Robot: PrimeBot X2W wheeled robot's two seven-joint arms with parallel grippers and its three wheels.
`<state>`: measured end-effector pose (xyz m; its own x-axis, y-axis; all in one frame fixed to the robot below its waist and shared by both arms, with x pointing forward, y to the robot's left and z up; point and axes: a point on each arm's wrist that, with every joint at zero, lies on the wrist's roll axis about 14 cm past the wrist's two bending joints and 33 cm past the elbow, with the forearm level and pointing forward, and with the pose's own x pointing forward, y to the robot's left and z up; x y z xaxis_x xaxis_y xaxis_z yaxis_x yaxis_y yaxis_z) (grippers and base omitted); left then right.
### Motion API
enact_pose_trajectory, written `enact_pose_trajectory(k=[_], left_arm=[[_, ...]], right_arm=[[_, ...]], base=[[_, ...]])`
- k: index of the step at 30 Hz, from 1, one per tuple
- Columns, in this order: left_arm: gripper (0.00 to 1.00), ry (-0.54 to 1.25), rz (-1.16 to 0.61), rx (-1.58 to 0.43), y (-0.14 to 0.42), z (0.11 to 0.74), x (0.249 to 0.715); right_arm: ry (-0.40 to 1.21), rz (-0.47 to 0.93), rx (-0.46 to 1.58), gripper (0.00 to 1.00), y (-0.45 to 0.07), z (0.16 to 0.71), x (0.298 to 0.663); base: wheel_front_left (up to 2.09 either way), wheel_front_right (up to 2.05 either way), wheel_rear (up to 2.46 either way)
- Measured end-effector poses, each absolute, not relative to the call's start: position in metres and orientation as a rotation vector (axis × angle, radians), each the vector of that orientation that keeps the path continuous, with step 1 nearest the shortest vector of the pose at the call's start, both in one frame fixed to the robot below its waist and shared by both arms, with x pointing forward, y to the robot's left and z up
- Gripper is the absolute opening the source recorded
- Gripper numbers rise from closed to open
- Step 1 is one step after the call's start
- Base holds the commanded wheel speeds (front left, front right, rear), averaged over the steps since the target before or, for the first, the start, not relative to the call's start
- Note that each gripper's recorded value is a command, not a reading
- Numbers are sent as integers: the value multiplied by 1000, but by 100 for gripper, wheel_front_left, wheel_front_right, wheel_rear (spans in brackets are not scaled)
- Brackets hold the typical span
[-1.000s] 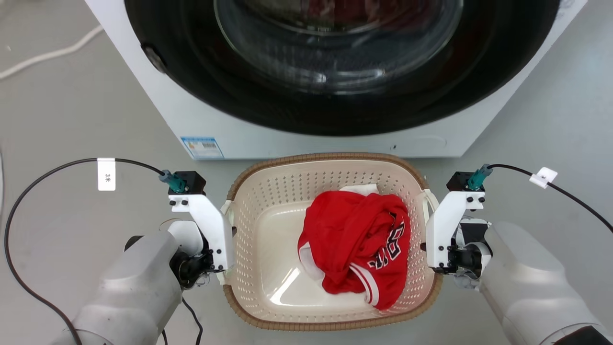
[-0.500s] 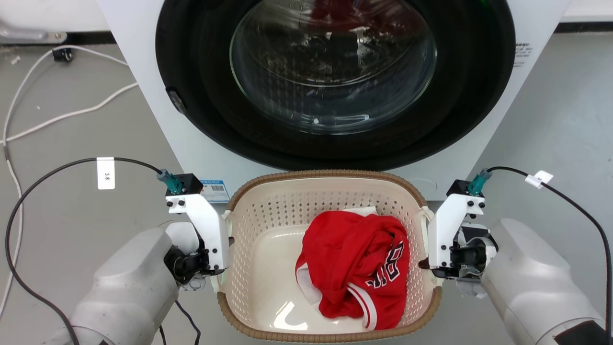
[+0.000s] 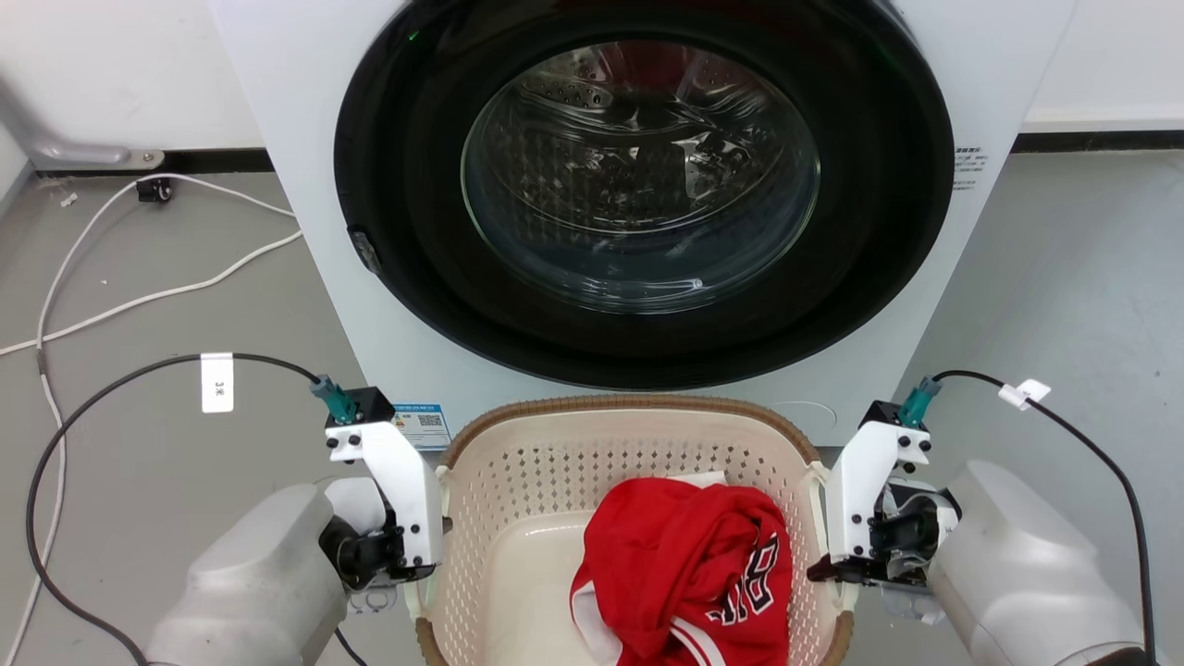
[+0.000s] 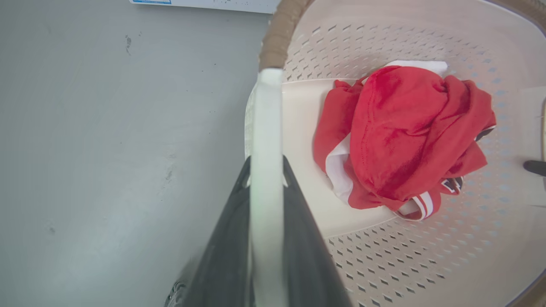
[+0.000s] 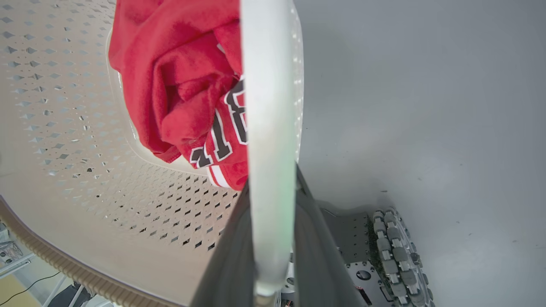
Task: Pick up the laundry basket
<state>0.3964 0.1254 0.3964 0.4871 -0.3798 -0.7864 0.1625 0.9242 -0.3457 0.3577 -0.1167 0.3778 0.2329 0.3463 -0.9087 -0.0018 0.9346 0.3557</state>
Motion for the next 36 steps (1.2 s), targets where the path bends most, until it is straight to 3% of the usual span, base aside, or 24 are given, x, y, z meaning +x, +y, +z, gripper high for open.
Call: enact_pose_trajectory(k=[36], left_arm=[[0,1010,-326,-258,124,389,387]], right_arm=[[1324,238,296,0,-116,368,348]], base=[[0,0,0]])
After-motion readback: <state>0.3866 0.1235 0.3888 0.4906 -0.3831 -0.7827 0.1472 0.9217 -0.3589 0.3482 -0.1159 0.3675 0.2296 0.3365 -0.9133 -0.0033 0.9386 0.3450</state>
